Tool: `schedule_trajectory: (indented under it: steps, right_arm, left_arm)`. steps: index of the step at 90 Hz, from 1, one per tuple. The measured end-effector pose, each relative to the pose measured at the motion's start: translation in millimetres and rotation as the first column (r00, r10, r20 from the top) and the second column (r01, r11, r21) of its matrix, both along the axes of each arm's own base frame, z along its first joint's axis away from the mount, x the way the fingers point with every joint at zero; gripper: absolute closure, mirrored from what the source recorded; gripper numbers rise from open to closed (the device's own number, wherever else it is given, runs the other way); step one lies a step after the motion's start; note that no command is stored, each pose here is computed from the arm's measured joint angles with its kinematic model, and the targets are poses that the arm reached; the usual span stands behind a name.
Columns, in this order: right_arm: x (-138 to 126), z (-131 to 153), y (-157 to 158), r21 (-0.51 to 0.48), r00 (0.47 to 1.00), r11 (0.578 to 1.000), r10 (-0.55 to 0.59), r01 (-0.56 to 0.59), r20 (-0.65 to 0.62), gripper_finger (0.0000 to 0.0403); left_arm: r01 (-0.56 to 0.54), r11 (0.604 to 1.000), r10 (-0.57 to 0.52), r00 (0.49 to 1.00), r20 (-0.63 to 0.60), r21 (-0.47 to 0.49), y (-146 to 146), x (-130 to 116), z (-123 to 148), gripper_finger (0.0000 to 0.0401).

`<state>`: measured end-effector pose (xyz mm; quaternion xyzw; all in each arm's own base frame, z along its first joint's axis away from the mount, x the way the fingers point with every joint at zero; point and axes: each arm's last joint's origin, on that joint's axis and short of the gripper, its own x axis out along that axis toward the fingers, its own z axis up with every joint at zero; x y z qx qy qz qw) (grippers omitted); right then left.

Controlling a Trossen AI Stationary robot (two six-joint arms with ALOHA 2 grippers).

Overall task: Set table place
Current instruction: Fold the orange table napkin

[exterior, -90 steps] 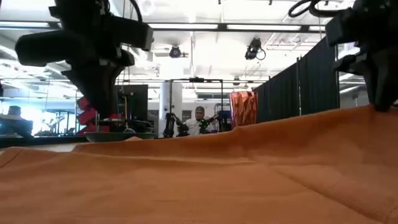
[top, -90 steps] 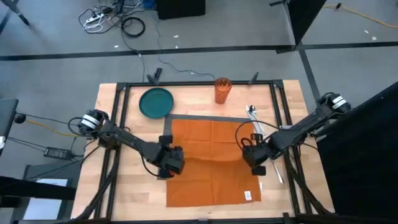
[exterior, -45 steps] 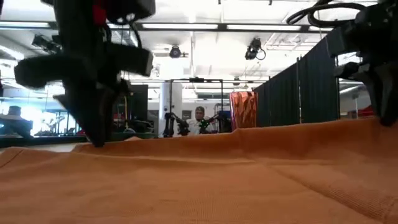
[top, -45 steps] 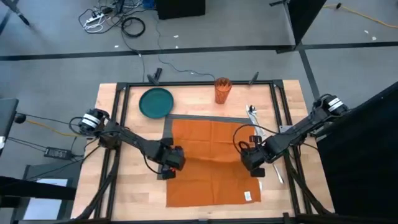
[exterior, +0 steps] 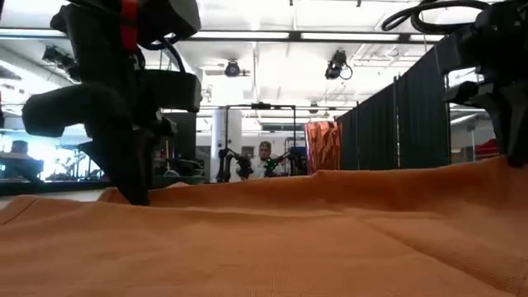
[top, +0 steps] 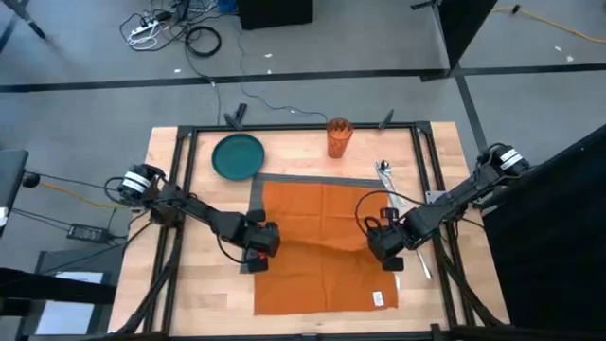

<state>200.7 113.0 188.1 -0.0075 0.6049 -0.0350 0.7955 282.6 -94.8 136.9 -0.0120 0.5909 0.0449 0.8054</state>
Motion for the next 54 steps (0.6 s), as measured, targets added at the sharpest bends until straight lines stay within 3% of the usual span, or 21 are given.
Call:
schedule_trajectory:
  steps: [18,35,54]
  right_arm:
    - [-3,-1,-1,-0.007,0.999,0.999,-0.041,0.041,-0.023,0.0403]
    - [-8,1,1,-0.010,0.998,0.999,-0.049,0.049,-0.036,0.0403]
    - [-17,16,0,0.008,0.997,0.998,-0.064,0.064,0.043,0.0403]
  left_arm:
    - [0.007,0.999,-0.005,0.999,-0.042,0.052,-4,6,14,0.0400]
    - [0.024,0.991,-0.014,0.997,-0.077,0.132,-15,13,52,0.0401]
    - [0.013,0.970,0.007,0.996,-0.084,0.241,-20,16,92,0.0401]
